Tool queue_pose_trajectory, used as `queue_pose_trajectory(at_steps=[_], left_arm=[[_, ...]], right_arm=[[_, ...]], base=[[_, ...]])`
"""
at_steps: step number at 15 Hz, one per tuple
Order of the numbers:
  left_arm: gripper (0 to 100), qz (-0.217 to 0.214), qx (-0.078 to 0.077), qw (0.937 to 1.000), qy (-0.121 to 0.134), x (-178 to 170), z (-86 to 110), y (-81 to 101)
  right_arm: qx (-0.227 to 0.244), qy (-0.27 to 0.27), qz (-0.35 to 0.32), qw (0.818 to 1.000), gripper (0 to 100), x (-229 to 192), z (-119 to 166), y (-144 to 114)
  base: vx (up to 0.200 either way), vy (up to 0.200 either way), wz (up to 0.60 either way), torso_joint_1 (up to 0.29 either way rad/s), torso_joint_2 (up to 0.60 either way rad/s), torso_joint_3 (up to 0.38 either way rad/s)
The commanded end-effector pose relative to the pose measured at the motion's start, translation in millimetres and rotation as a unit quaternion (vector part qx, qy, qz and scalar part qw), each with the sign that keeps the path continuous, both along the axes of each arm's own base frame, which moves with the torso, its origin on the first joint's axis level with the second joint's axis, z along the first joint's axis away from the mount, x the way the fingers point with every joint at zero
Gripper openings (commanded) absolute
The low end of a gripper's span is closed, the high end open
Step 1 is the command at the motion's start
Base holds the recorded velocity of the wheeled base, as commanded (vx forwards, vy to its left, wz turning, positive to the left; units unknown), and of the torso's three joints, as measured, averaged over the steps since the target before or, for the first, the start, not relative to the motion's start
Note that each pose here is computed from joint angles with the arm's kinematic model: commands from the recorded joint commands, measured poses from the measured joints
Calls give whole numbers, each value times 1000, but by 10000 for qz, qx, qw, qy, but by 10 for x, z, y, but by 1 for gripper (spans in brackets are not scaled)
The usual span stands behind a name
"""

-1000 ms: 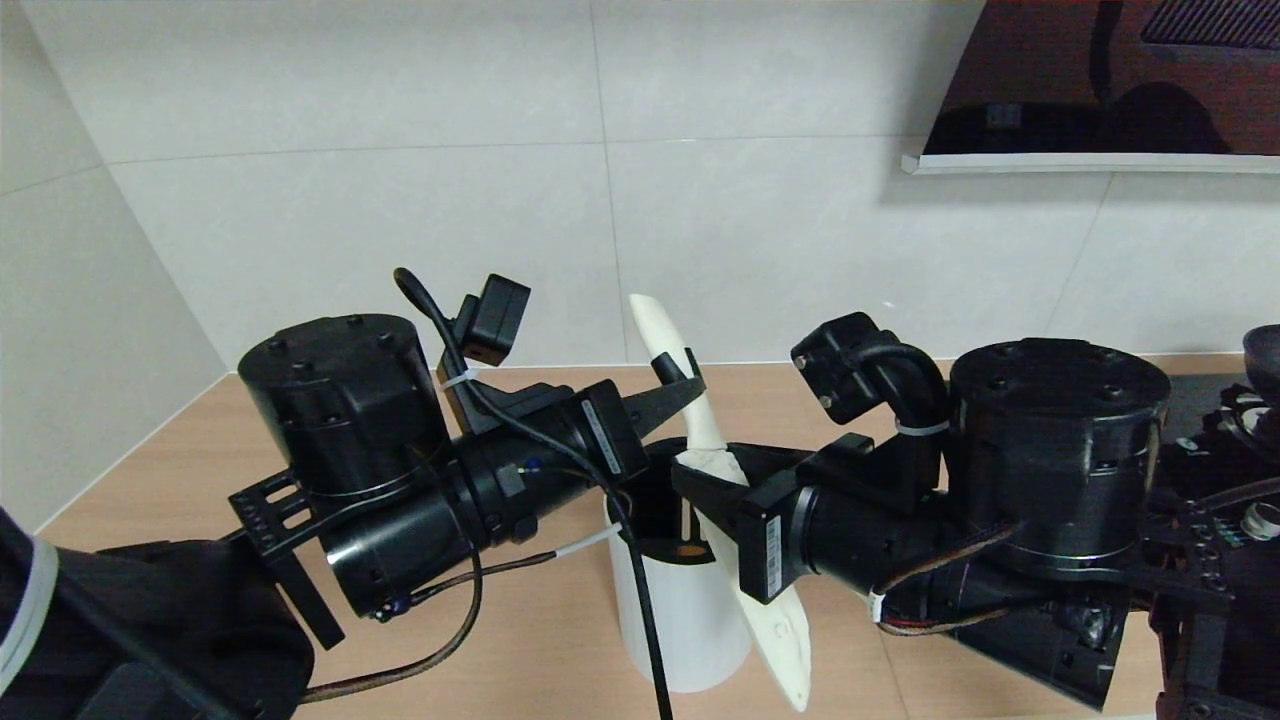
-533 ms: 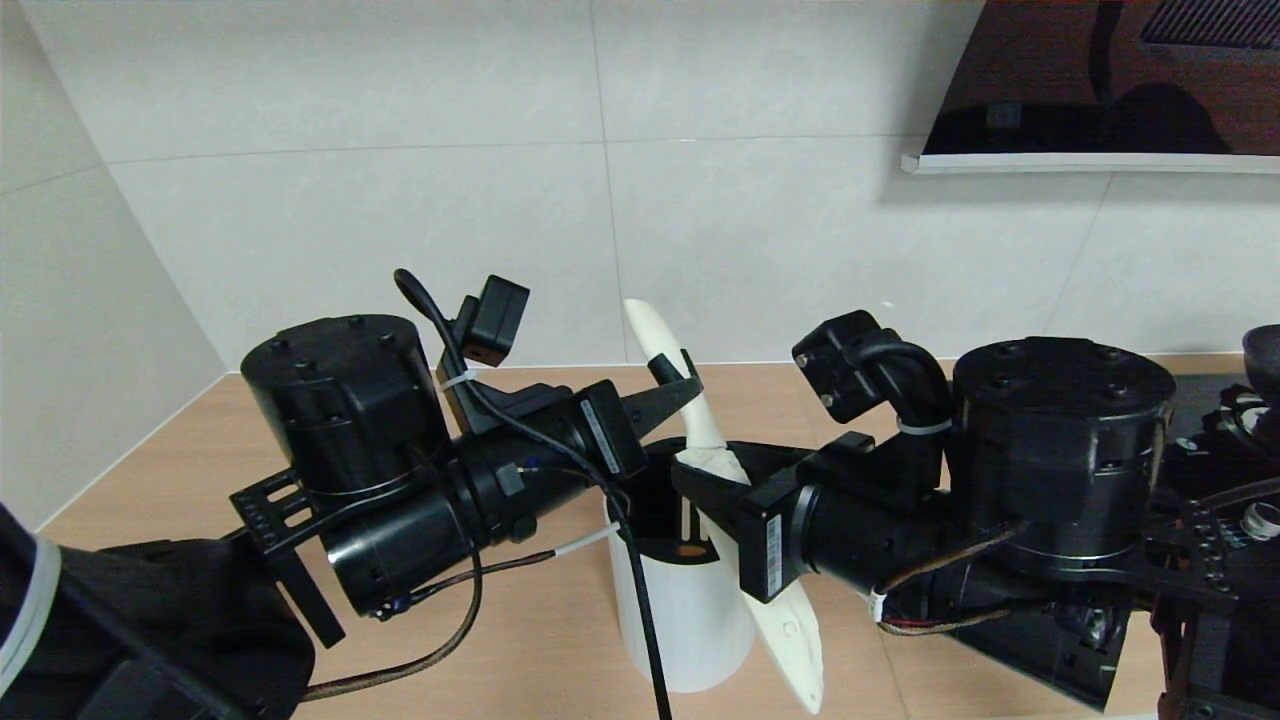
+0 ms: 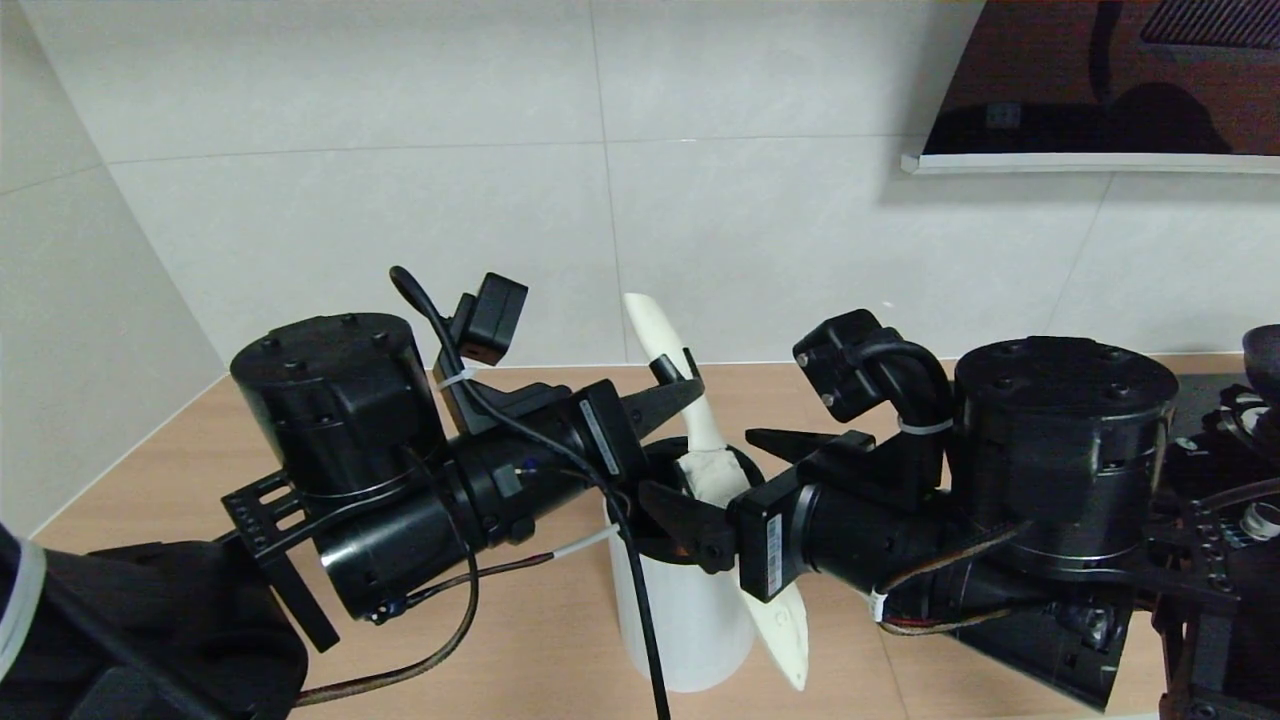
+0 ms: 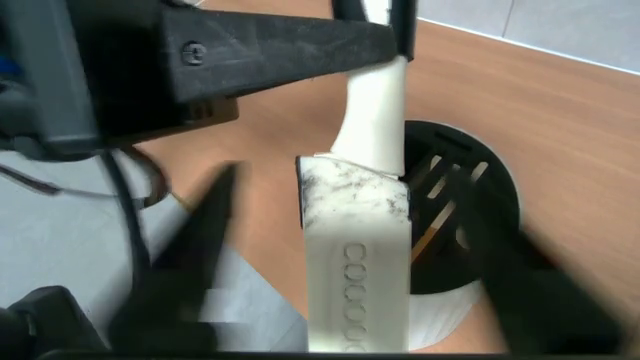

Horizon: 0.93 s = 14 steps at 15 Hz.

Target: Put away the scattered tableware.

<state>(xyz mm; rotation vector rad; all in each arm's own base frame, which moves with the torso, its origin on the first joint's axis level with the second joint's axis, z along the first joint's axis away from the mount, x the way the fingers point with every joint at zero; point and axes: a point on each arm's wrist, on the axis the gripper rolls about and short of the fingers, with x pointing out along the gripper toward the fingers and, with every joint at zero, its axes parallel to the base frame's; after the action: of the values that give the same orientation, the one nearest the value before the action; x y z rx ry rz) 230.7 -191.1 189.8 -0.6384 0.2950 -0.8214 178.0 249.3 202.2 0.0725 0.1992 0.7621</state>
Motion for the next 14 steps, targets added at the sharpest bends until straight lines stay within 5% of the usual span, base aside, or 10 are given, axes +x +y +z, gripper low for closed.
queue_pose_trajectory(at_steps=[1, 9, 12, 14], left_arm=[[0, 20, -45, 10000, -52, -18, 37, 11], [0, 104, -333, 9985, -425, -158, 320, 134], [0, 274, -63, 9966, -777, -251, 472, 217], [0, 774, 53, 9930, -895, -210, 599, 213]], right_arm=[[7, -13, 0, 10000, 100, -6, 10, -6], [433, -382, -802, 9951, 100, 268, 348, -453], [595, -594, -1149, 9898, 100, 338, 515, -669], [600, -638, -1230, 9885, 100, 360, 536, -712]], base=[[0, 0, 0, 0, 0, 0], [0, 0, 0, 0, 0, 0], [0, 0, 0, 0, 0, 0], [0, 0, 0, 0, 0, 0]])
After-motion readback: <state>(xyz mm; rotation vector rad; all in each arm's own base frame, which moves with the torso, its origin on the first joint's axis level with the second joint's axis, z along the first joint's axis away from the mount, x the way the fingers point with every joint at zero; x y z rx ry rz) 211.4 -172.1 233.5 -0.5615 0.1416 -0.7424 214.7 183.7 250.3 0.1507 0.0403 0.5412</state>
